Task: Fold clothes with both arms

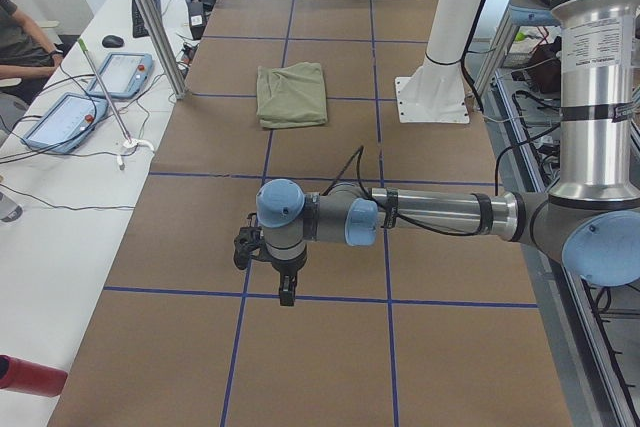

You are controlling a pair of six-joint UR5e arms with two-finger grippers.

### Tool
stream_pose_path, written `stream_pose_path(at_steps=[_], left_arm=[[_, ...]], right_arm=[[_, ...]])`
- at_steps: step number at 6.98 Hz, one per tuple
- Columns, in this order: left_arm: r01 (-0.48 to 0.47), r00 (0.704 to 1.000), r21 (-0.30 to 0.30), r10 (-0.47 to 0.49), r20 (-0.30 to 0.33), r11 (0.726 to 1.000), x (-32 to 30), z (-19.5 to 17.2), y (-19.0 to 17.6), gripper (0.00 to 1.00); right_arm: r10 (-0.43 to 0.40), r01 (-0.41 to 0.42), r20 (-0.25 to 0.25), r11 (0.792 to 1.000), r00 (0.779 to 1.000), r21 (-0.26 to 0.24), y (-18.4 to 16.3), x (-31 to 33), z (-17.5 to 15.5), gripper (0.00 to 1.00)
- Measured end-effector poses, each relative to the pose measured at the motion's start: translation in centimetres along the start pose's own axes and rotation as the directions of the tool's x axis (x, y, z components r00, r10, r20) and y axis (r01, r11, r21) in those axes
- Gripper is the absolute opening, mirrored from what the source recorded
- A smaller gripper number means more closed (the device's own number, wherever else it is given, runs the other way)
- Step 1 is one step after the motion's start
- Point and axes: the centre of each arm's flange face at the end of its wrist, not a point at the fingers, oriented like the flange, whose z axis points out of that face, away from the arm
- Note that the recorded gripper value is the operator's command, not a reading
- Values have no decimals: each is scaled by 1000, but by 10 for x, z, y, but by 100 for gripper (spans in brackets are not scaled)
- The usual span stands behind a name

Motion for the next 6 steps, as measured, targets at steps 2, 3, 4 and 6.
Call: stream_pose_path(at_steps=[2, 3, 4, 6], left_arm=[[-1, 1000, 0, 1, 0, 1000, 0, 0, 0, 100], [-1, 1000, 0, 1, -1, 1000, 0, 0, 0, 100], [-2, 1000, 0, 2, -1, 1000, 0, 0, 0, 100], [-3, 1000, 1, 3, -2, 1000, 0, 0, 0, 100]], right_arm=[[0, 0, 1, 1000, 1000, 0, 0, 0, 0, 100], [0, 0, 1, 1000, 1000, 0, 0, 0, 0, 100], [-2, 2, 1, 1000, 1000, 2, -1, -1, -1, 100], [-3, 3, 1, 1000, 1000, 3, -2, -2, -1, 100]])
